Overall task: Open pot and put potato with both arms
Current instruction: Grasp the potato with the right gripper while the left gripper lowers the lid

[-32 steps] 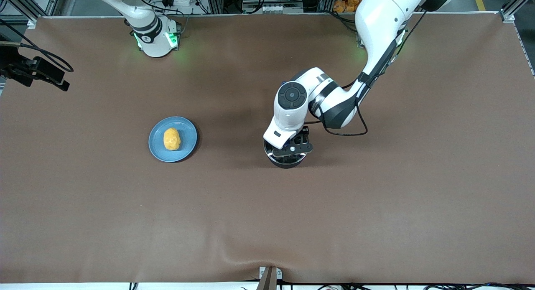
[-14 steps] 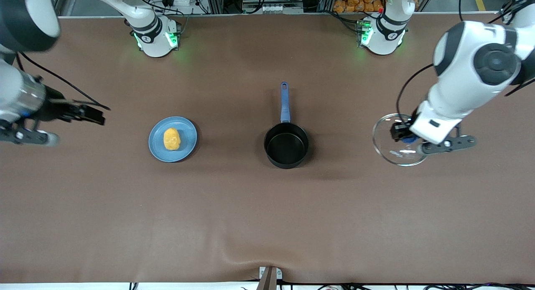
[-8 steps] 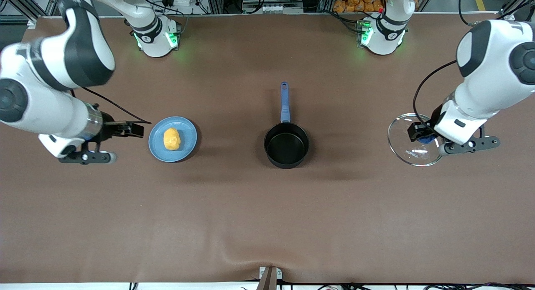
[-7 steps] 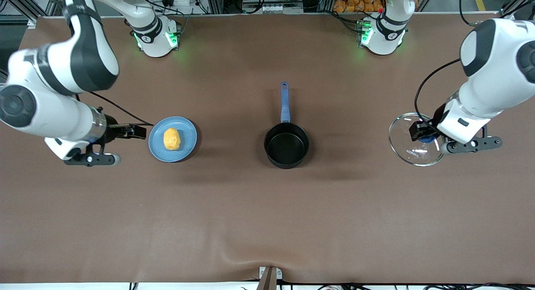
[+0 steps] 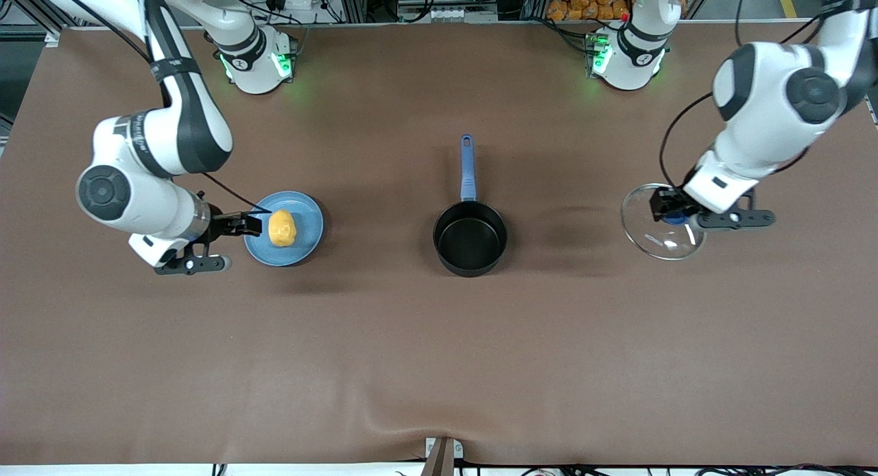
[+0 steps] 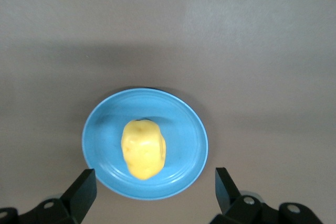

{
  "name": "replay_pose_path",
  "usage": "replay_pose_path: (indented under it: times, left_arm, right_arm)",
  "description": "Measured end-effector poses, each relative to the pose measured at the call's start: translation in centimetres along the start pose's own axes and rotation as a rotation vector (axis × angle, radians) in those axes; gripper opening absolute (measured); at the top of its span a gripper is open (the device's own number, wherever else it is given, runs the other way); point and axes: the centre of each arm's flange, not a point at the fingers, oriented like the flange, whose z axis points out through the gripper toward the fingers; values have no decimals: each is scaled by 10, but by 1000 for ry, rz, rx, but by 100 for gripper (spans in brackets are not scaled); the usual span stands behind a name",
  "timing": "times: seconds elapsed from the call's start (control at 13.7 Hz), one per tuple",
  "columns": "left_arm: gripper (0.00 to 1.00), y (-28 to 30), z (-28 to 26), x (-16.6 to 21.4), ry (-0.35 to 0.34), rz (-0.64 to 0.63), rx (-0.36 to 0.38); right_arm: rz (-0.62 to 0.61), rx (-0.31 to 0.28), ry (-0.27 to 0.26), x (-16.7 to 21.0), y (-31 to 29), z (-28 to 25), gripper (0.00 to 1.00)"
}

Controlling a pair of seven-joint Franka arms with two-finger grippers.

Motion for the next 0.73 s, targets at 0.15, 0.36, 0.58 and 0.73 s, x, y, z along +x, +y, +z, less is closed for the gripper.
replay_pose_path:
  times: [0.15, 0.36, 0.58, 0.73]
  left_arm:
    - [61, -8, 31, -20, -40, 32, 6]
    - [61, -13, 56, -36, -90, 72, 9]
    - [61, -14, 79, -40, -122, 147, 34]
    - [61, -14, 99, -41, -136, 171, 47]
  right_arm:
    - [-7, 0, 31, -12, -3, 30, 100]
    - [-30, -3, 49, -25, -14, 58, 100]
    - [-49, -5, 62, -29, -29, 66, 100]
    - [-50, -4, 85, -31, -30, 83, 100]
